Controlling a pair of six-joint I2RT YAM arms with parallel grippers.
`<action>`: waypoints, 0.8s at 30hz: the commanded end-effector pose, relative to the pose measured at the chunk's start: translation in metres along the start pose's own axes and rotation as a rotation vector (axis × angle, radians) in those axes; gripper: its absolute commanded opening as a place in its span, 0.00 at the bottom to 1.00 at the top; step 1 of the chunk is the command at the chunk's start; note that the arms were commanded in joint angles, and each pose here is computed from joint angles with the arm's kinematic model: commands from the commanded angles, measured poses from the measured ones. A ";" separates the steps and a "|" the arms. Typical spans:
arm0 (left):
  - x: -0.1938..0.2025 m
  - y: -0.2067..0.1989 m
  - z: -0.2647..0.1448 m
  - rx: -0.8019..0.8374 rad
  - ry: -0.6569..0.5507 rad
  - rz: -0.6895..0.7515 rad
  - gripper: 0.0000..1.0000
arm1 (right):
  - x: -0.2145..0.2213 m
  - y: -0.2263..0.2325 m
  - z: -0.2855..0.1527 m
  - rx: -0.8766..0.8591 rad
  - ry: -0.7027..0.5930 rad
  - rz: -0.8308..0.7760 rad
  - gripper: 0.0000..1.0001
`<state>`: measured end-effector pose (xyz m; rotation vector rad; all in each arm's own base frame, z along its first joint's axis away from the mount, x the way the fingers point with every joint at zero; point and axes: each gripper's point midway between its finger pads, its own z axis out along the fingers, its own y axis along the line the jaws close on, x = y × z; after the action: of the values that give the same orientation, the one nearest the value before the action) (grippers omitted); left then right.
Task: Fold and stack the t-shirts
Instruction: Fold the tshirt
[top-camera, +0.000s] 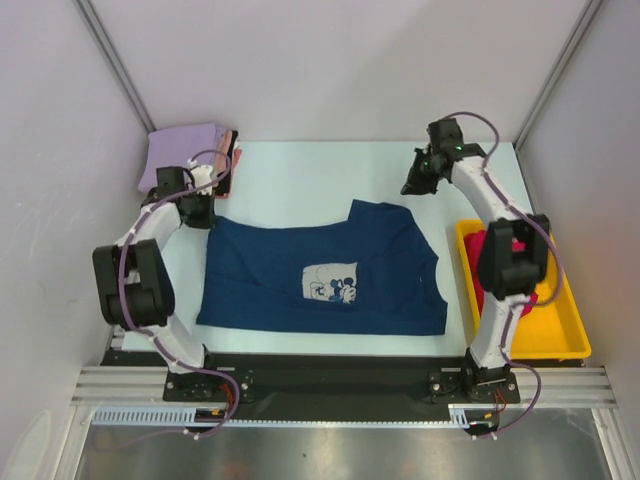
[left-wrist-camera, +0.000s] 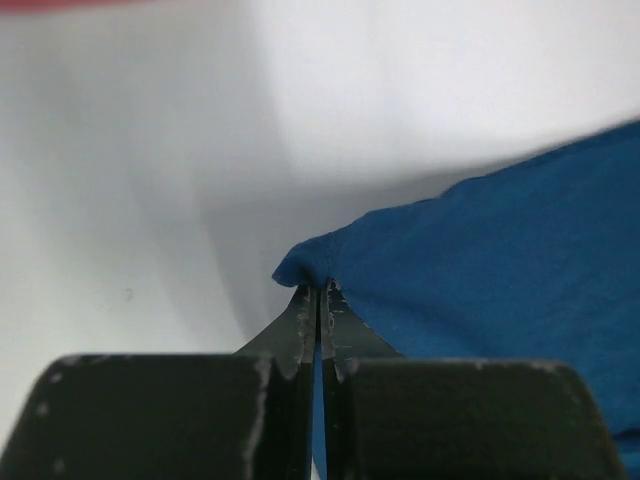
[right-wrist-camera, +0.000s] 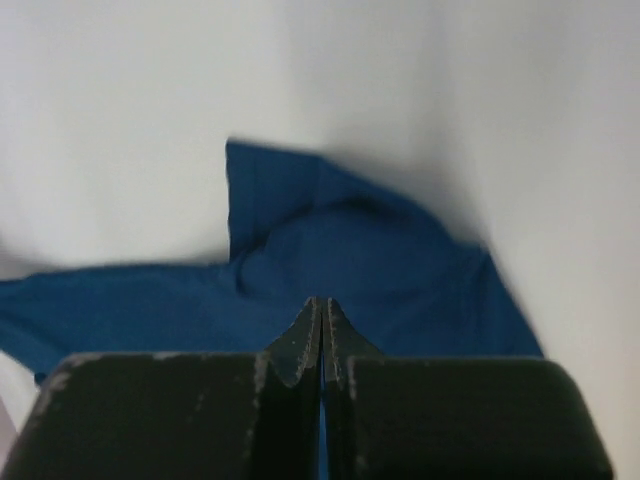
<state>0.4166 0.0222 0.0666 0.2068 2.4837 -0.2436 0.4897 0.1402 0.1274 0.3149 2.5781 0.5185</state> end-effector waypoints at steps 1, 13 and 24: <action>-0.027 -0.008 -0.043 -0.014 -0.149 0.162 0.01 | 0.006 0.009 -0.067 -0.031 -0.131 -0.045 0.00; -0.008 -0.017 -0.046 0.018 -0.130 0.153 0.00 | -0.030 0.022 0.022 0.160 -0.146 -0.556 0.48; 0.005 -0.009 -0.030 0.008 -0.069 0.143 0.00 | 0.004 0.080 0.096 0.036 -0.034 -0.976 0.60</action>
<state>0.3857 0.0179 0.0876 0.3643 2.4045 -0.1998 0.5377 0.2315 0.0870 -0.7219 2.3856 0.1600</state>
